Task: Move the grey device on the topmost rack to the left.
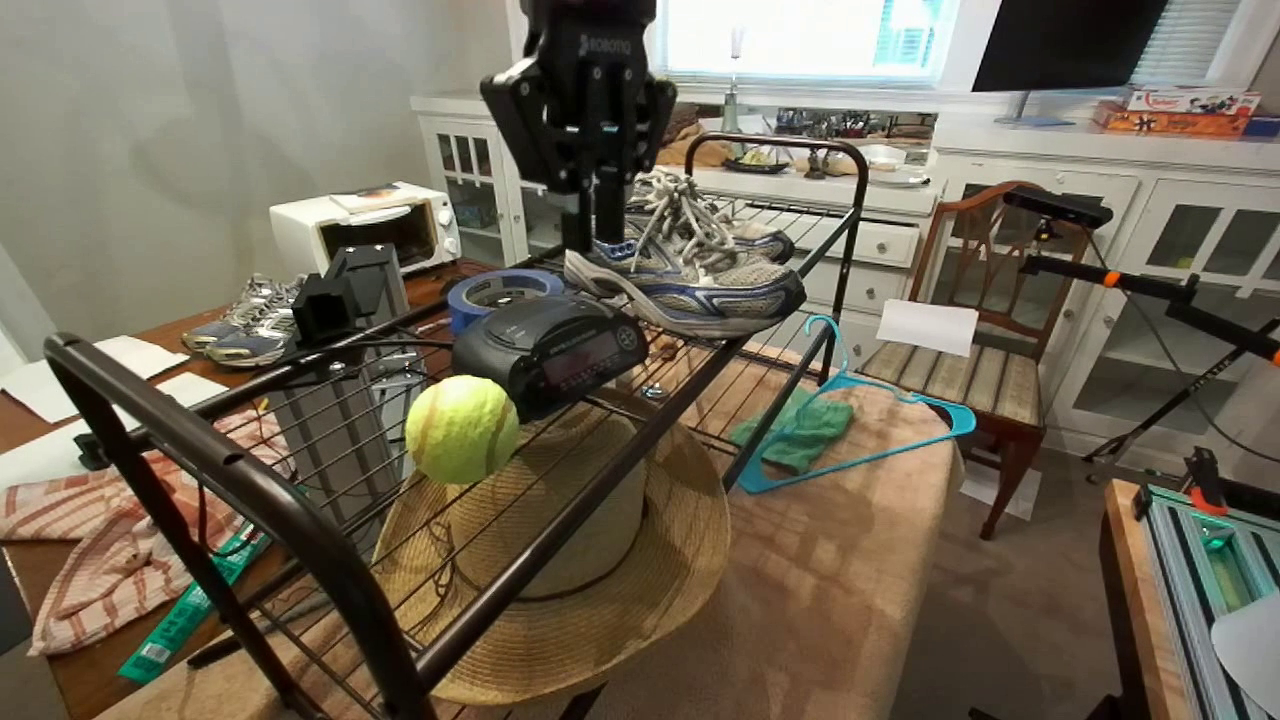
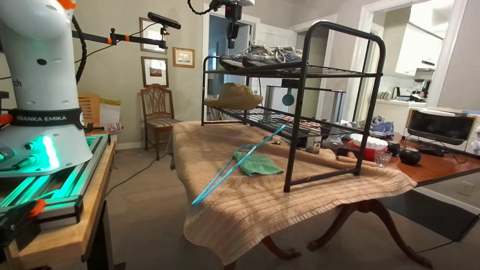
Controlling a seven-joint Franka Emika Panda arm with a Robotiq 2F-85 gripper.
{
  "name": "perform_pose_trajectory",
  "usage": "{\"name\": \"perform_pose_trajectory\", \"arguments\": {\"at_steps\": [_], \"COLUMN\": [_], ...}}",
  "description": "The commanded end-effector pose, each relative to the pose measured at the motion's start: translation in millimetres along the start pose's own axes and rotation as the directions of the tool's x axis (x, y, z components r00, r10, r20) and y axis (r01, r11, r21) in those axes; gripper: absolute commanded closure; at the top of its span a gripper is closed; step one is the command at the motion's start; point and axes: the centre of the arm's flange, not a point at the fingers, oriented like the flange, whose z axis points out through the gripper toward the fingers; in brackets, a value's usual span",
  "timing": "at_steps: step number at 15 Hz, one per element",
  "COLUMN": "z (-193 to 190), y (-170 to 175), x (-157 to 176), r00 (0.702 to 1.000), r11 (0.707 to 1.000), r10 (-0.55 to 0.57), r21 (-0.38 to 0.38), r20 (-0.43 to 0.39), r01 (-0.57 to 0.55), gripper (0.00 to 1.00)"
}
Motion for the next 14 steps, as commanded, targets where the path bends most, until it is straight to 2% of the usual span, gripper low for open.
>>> {"name": "perform_pose_trajectory", "arguments": {"at_steps": [1,4,6,8,10,11,14], "z": [-46.8,-74.3,-85.8,-94.1,-98.5,-102.1,-105.2], "y": [-1.8,10.1,21.5,32.3,36.0,24.0,27.5], "x": [-37.6,-71.0,-85.1,-95.0,-101.5,-90.5,-95.2], "r00": [0.997,0.982,0.973,0.952,0.943,0.957,0.949], "r11": [0.998,0.984,0.973,0.953,0.943,0.958,0.950], "r10": [-0.037,-0.155,-0.201,-0.276,-0.310,-0.268,-0.295], "r21": [-0.046,-0.067,-0.089,-0.089,-0.084,-0.072,-0.072], "r20": [0.066,0.107,0.114,0.135,0.123,0.112,0.110], "r01": [0.040,0.163,0.212,0.289,0.322,0.277,0.304], "gripper": [0.38,0.13,0.01,0.00,0.00,0.00,0.00]}}
